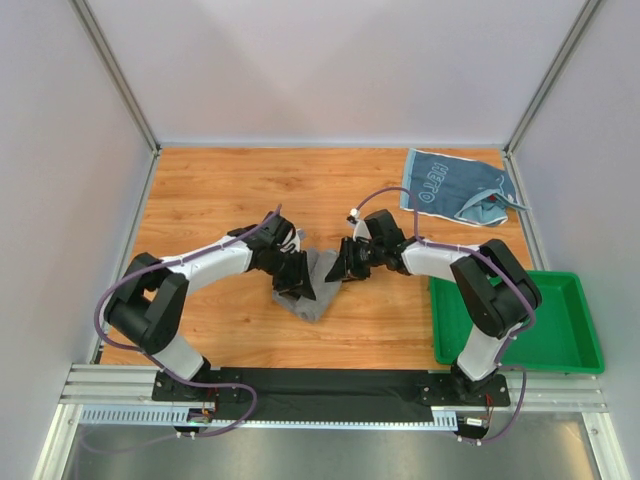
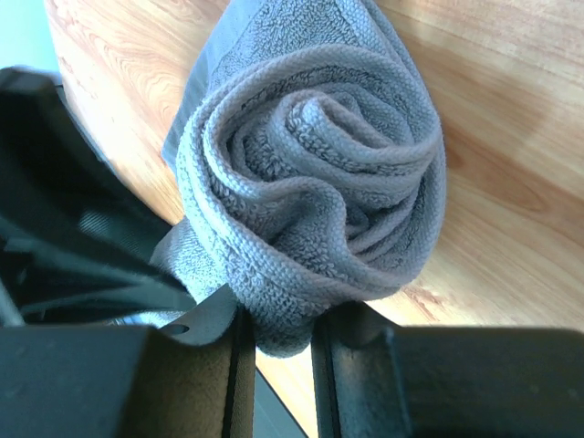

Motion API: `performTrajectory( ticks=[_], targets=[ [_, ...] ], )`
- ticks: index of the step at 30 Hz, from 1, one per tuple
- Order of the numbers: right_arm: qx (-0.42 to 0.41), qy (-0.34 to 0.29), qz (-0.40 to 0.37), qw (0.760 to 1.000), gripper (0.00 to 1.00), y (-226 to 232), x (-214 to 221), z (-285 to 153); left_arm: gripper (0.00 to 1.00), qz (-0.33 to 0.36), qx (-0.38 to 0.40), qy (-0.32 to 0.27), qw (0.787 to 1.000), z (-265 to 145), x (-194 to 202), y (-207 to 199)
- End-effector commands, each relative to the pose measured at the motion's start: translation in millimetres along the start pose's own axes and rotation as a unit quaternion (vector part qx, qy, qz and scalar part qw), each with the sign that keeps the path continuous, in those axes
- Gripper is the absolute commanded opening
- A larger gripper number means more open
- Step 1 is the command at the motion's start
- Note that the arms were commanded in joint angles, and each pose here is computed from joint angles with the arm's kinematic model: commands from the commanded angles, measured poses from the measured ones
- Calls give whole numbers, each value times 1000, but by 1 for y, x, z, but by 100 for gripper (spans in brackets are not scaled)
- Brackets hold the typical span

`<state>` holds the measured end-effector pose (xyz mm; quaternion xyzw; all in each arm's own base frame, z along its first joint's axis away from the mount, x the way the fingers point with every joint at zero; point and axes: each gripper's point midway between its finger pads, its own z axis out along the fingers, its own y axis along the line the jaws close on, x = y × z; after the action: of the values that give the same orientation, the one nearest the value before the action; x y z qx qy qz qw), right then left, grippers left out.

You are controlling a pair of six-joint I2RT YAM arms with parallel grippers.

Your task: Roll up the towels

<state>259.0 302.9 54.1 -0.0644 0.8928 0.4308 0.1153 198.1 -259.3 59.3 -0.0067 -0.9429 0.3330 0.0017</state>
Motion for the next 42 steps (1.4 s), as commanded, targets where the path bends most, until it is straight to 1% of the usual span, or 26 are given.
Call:
performTrajectory(
  ticks=[1,3,7,9,10,12,18,21,25,28,30,32,36,38,42],
  targets=[
    [32,18,15,999,13,-12,8,3,36,65,-127,-61,988,-26,-12,19],
    [36,23,18,999,13,-12,9,4,36,90,-141,-79,983,-32,-12,8],
    [39,27,21,999,13,-10,8,5,37,124,-189,-128,966,-54,-16,1],
    [41,28,24,998,13,-10,8,6,38,139,-199,-138,960,-61,-16,-5],
    [42,29,24,998,13,-10,8,6,38,144,-217,-151,953,-67,-18,-2],
    [41,28,24,998,13,-8,7,6,40,157,-222,-158,949,-71,-18,-5],
    [41,30,26,998,13,-7,7,8,44,159,-222,-150,950,-68,-16,-4],
    [42,31,27,998,13,-7,6,8,44,160,-212,-152,952,-68,-16,-8],
    [45,33,28,998,13,-7,6,7,44,210,-168,-194,944,-77,-18,-40],
    [48,35,30,998,12,-7,6,8,44,269,-163,-191,930,-71,-5,-63],
    [49,36,31,998,12,-8,6,9,44,285,-161,-184,927,-67,-2,-72],
    [49,38,32,998,12,-8,6,10,44,294,-163,-161,928,-53,6,-74],
    [51,41,34,997,12,-9,7,10,44,292,-168,-136,932,-30,18,-69],
    [52,42,33,997,12,-8,7,10,44,283,-183,-127,933,-22,20,-60],
    [52,43,33,997,11,-9,7,10,45,281,-227,-118,925,-15,17,-39]
  ],
)
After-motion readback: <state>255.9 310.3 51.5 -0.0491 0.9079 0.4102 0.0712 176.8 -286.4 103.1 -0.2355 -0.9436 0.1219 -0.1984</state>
